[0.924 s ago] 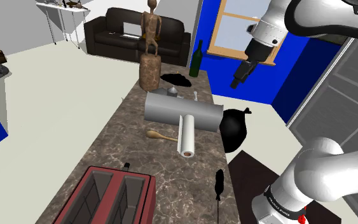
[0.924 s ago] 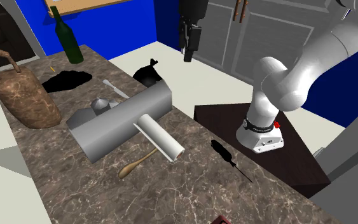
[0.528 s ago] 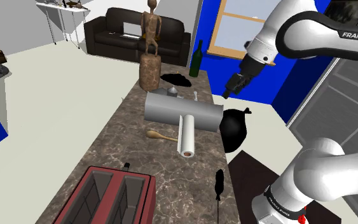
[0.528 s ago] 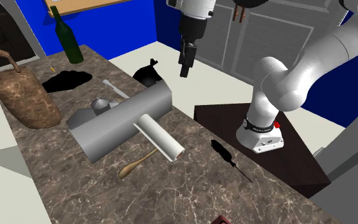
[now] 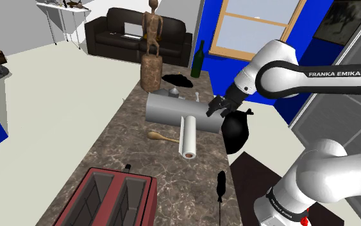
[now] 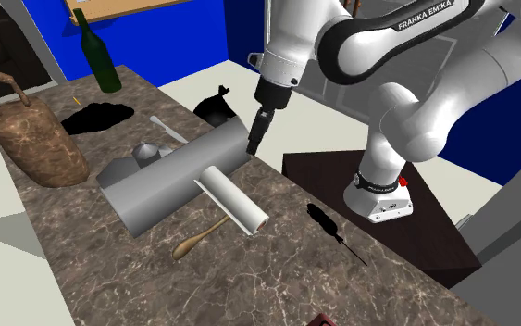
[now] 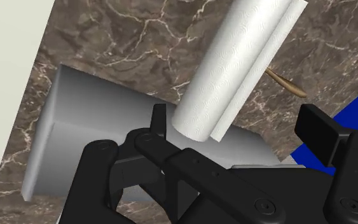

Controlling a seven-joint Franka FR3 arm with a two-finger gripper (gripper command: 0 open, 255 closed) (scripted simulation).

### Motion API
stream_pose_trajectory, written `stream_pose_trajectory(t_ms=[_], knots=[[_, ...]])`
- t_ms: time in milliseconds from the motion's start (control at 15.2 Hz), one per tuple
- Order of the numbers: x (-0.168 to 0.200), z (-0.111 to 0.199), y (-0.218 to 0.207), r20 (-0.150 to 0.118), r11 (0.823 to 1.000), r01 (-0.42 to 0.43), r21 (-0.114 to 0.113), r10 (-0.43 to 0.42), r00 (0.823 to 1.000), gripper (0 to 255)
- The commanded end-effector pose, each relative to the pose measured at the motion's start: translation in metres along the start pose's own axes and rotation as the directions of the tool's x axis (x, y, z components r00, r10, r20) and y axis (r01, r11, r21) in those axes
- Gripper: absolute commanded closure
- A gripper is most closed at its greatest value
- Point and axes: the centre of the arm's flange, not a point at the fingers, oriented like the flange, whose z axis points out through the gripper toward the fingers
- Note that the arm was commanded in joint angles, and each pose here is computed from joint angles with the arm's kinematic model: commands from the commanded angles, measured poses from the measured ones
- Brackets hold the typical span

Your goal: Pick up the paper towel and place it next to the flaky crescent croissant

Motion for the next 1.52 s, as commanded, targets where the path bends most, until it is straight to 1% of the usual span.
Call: stream_pose_trajectory(t_ms=[0,198,396,462,924,1452], knots=[[-0.005,0.027,0.001,-0.033,0.997,-0.077,0.029,0.078,0.996,0],[-0.011,0.066,-0.002,-0.068,0.981,-0.182,0.073,0.187,0.98,0],[-0.015,0.106,-0.007,-0.098,0.951,-0.283,0.121,0.295,0.95,0],[-0.015,0.107,-0.007,-0.099,0.95,-0.287,0.123,0.3,0.949,0],[-0.01,0.147,-0.011,-0.099,0.95,-0.287,0.123,0.3,0.949,0],[-0.01,0.147,-0.011,-0.099,0.95,-0.287,0.123,0.3,0.949,0]])
